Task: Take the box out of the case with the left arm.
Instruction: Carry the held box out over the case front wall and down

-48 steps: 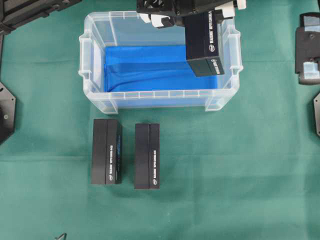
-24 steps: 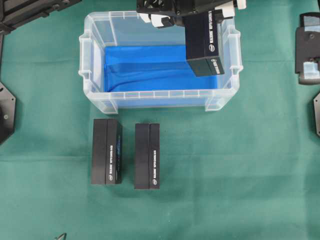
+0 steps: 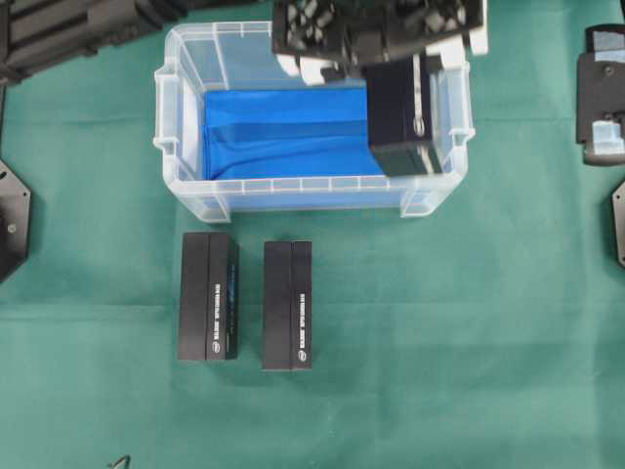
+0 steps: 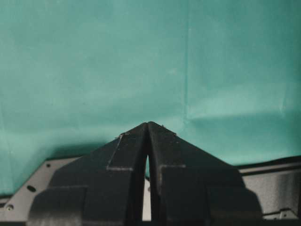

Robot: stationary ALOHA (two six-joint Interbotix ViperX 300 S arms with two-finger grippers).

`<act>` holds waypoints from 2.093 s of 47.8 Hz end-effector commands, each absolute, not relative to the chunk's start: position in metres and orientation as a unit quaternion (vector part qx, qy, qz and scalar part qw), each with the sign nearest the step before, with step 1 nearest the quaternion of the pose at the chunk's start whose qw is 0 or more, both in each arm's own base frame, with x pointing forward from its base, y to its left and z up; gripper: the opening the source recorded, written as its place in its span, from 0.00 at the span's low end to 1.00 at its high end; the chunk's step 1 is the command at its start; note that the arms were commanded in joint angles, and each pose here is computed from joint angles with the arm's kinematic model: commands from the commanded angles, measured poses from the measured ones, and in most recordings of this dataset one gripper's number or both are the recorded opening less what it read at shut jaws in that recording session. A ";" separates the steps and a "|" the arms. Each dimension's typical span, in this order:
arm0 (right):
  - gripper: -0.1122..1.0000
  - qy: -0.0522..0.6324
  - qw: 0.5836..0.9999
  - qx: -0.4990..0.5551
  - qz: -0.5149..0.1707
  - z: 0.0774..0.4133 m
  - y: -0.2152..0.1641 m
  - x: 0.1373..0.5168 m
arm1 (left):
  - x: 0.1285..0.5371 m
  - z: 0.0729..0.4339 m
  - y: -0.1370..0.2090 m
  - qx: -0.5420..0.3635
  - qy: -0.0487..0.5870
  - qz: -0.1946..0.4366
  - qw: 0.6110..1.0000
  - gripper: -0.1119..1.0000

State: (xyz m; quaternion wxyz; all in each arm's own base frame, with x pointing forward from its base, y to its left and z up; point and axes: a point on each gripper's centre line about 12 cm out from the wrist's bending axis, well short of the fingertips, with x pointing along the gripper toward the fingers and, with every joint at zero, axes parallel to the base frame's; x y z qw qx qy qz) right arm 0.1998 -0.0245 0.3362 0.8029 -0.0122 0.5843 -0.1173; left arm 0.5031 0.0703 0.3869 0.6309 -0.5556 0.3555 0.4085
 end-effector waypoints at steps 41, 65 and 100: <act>0.13 0.580 0.806 -0.012 -0.116 0.339 -0.024 0.201 | 0.483 0.402 -0.084 -0.604 0.366 0.381 0.597 0.67; 0.13 0.581 0.806 -0.011 -0.117 0.339 -0.024 0.201 | 0.484 0.374 -0.076 -0.591 0.371 0.413 0.585 0.67; 0.13 0.581 0.805 -0.009 -0.117 0.339 -0.024 0.201 | 0.498 0.246 -0.084 -0.585 0.377 0.427 0.577 0.67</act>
